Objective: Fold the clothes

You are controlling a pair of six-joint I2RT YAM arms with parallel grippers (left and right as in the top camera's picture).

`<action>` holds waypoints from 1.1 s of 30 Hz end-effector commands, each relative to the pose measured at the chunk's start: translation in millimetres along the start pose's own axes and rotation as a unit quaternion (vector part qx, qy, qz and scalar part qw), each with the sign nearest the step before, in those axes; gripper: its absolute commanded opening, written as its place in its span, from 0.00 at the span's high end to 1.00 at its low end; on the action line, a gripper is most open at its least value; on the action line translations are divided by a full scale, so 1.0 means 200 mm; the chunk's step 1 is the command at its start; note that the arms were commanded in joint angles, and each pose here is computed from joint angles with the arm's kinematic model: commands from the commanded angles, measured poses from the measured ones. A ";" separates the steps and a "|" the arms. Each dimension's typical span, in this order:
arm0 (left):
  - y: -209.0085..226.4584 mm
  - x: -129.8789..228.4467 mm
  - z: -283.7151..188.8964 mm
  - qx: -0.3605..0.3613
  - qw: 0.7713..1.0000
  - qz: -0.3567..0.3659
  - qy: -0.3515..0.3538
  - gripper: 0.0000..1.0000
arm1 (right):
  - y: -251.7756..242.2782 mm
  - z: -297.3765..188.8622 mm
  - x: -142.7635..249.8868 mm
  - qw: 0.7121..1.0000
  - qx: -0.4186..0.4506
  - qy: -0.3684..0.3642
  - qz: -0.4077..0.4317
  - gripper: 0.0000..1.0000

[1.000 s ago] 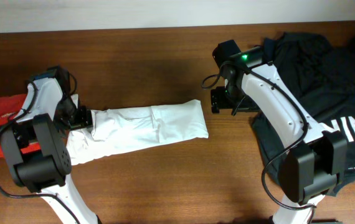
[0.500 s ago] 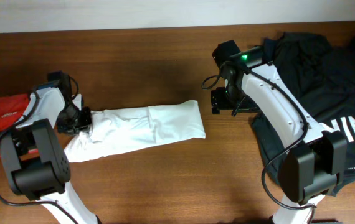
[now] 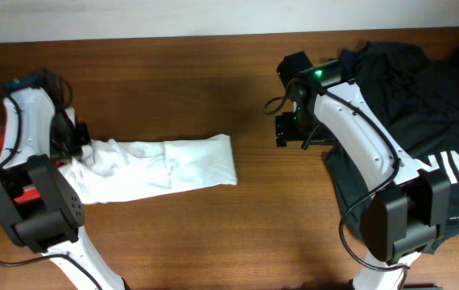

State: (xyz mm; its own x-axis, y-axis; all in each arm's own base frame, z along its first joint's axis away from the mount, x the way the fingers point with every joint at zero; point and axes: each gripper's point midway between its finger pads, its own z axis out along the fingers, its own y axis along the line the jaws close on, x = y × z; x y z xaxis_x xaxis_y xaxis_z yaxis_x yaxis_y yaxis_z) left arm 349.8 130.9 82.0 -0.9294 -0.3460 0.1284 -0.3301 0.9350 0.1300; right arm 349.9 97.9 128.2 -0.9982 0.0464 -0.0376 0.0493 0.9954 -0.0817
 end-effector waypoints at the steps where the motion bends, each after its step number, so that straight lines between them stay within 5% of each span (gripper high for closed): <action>1: -0.12 -0.02 -0.22 0.052 0.998 -0.015 -0.023 0.99 | -0.10 -0.03 -0.04 1.000 0.011 -0.012 0.026 0.13; 17: -1.19 0.24 -0.34 0.040 0.974 0.206 -0.082 0.96 | -0.16 -0.02 -0.05 1.000 0.012 -0.008 0.011 0.13; 29: -1.38 0.36 -0.23 0.019 0.970 0.232 -0.065 0.91 | -0.16 -0.02 -0.04 1.000 0.012 -0.002 0.005 0.11; 33: -1.49 0.46 -0.24 0.078 0.966 0.243 -0.033 0.77 | -0.16 -0.02 -0.04 1.000 0.010 -0.002 0.005 0.11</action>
State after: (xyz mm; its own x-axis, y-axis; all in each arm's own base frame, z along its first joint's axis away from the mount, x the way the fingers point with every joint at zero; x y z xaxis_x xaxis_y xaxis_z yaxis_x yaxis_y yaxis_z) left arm 379.0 -155.4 98.8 -0.9892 0.1360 0.0547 0.1379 0.9899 0.0328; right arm 353.2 68.8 128.2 -0.9980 0.0593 -0.0195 0.0609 0.9939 -0.0918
